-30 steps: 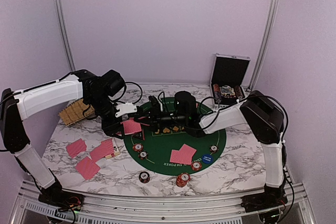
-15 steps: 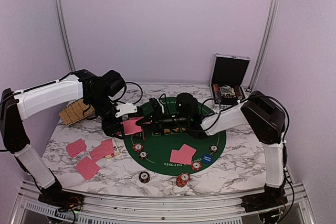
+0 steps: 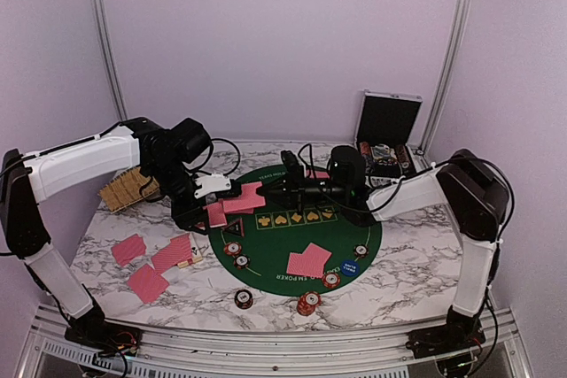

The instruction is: Distribute texas hold em gaming equipment

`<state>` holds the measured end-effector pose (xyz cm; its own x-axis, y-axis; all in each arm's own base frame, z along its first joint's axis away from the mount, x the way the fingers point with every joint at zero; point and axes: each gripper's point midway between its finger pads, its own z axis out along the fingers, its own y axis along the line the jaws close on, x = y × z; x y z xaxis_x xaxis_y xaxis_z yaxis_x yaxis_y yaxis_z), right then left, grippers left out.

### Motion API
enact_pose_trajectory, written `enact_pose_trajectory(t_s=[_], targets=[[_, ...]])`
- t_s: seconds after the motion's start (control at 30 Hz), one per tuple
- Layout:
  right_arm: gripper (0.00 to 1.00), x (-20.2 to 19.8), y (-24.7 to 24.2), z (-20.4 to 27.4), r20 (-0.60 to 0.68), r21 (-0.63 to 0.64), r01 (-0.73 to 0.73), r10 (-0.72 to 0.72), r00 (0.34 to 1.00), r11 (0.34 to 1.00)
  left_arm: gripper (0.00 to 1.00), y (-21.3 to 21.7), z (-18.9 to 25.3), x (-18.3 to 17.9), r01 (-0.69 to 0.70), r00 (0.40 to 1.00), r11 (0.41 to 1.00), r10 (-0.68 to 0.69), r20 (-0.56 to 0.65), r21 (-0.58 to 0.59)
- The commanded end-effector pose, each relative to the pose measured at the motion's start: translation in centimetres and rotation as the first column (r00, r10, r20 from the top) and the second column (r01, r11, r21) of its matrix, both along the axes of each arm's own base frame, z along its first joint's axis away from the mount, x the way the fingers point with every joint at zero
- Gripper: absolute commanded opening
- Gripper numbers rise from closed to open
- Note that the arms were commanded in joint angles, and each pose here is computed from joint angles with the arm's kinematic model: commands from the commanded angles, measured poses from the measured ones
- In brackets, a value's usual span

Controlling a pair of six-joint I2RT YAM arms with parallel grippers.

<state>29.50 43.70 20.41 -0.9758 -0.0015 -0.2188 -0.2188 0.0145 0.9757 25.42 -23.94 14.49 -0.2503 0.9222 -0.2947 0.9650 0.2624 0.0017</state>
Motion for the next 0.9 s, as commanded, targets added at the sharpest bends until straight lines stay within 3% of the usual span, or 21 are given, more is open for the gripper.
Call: enact_pose_trajectory(t_s=[0.0,0.07,0.13,0.3,0.4,0.5,0.67,0.87], targets=[[0.0,3.0,-3.7,0.0,0.115,-0.145,0.088,-0.071,0.991,0.986,0.61,1.0,0.2,-0.8,-0.007,1.0,1.0,0.007,-0.012,0.021],[0.0,4.9,-5.7,-1.1,0.211,-0.312,0.166,-0.102,0.972,0.935,0.6,1.3,0.1,-0.9,-0.009,1.0,1.0,0.009,-0.012,0.029],[0.0,6.5,-7.7,-2.2,0.317,-0.479,0.249,-0.099,0.943,0.842,0.61,1.6,-0.1,-1.1,-0.011,1.0,0.999,0.011,-0.014,0.034],[0.0,9.6,-10.5,-1.7,0.565,-0.619,0.432,-0.01,0.825,0.656,0.61,2.1,-0.5,-1.1,-0.033,0.999,0.999,0.034,-0.029,0.04],[0.0,10.7,-11.1,-0.9,0.701,-0.626,0.543,0.098,0.707,0.56,0.61,2.3,-0.4,-1.0,-0.043,0.999,0.999,0.044,-0.032,0.034],[0.0,10.6,-10.4,-0.9,0.79,-0.614,0.665,0.333,0.515,0.426,0.61,2.4,-0.3,-0.9,-0.044,0.999,0.998,0.045,-0.027,0.034],[0.0,9.9,-9.3,-2.3,0.74,-0.521,0.809,0.616,0.27,0.272,0.6,2.8,-0.2,-1.1,-0.053,0.998,0.998,0.054,-0.025,0.033],[0.0,8.1,-7.7,-2.1,0.704,-0.377,0.871,0.708,0.048,0.316,0.6,3.8,-0.5,-1.6,-0.057,0.998,0.997,0.058,-0.032,0.05]])
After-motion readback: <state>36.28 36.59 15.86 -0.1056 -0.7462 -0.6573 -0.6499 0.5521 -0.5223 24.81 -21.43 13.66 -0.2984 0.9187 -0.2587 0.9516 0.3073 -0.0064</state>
